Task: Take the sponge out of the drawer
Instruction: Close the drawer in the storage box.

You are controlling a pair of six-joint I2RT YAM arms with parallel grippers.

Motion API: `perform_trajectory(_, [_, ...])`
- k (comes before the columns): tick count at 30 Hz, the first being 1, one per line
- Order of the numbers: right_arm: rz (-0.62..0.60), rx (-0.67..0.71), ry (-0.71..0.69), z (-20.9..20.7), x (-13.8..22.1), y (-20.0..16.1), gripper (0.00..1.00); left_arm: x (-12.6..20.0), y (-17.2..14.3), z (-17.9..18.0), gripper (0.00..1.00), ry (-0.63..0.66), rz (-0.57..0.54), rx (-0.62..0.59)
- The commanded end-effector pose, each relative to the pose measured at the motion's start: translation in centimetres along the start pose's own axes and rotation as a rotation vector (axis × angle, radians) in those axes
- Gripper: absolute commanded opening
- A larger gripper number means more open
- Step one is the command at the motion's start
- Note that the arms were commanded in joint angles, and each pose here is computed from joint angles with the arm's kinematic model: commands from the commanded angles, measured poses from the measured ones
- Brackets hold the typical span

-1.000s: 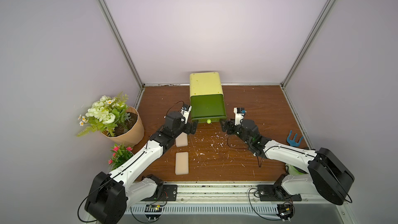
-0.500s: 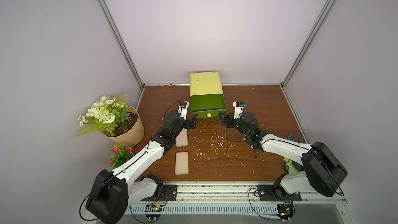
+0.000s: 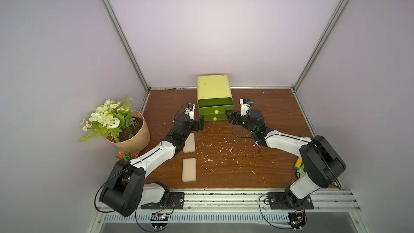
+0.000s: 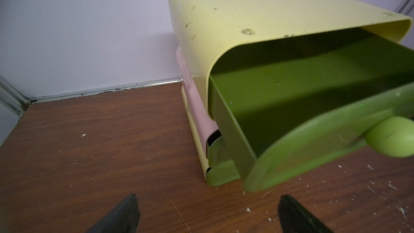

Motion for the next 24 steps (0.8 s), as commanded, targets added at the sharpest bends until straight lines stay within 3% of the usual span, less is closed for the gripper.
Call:
perform_trajectory(1, [-0.074,-0.023,0.075,1.5,-0.6,2.5,0.81,-0.4,3.0,1.0,1.00,0.033,-0.110,0.035])
perform_trajectory(24, [-0.096,-0.107,0.146,0.5,-3.0,3.9,0.80,-3.5,3.8,1.3,1.00,0.000,-0.184,0.089])
Point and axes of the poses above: each gripper's point midway between its finger pads, its own x axis back along the fingers, its own z axis along the line the jaws close on, y = z × x, the point moved 5 cm from there along x, back along the fingers, and after that the axes turned 6 degrees about -x, right-handed, at the moved point
